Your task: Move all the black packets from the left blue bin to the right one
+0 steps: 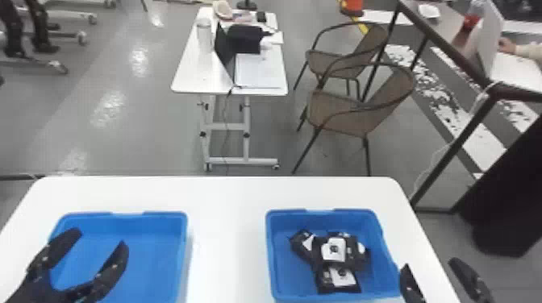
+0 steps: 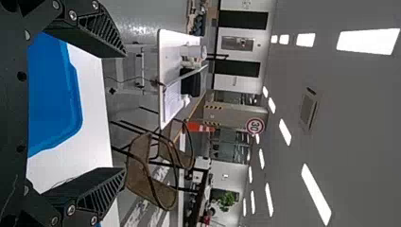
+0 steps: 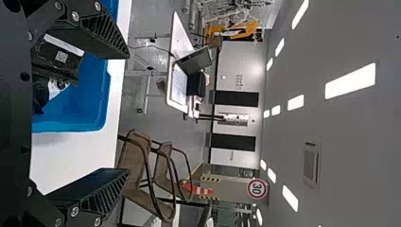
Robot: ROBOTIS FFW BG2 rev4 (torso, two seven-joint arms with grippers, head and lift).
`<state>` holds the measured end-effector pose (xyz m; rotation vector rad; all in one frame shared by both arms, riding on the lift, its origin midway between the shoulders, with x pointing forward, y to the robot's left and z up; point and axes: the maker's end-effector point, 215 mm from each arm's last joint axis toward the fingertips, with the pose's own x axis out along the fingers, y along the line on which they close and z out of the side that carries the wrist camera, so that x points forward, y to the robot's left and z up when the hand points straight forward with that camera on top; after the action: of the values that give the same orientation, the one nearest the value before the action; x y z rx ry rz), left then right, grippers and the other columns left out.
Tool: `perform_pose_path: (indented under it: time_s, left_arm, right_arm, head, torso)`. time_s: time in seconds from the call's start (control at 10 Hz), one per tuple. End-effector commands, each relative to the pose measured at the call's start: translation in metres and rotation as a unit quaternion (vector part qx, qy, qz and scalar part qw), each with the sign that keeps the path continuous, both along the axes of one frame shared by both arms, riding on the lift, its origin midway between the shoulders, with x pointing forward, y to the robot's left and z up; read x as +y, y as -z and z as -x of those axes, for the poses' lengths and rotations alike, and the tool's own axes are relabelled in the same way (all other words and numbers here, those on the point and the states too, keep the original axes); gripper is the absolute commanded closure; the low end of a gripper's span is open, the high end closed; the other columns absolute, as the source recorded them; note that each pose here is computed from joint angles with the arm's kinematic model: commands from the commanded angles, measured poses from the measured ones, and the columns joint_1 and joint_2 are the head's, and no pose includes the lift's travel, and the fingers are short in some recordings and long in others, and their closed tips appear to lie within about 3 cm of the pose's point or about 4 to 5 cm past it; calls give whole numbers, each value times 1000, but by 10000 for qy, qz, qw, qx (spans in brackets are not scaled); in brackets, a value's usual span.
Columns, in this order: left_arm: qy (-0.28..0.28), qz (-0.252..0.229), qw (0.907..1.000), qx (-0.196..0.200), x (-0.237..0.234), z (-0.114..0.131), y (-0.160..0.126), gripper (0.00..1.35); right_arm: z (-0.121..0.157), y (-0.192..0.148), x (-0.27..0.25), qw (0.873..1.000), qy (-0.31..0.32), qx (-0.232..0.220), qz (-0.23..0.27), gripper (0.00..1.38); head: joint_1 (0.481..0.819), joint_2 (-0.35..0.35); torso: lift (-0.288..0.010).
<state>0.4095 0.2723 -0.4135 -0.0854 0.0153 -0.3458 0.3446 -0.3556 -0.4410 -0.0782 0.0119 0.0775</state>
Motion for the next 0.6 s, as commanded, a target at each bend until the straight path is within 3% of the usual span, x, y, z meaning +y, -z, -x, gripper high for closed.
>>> perform_pose_path:
  time_s: [0.0,0.5]
  left_arm:
    - [-43,62,9999,-88,3,1,-6,177]
    - [53,20,9999,-93,-1,1,-7,177]
  right_arm:
    - [-1,0,4,10000,-36,-6,-33,171]
    - [-3,6,13,9999,-89,19,-123,171]
  head:
    - [695,-127]
    - [695,-108]
  torso:
    - [0]
    - [0]
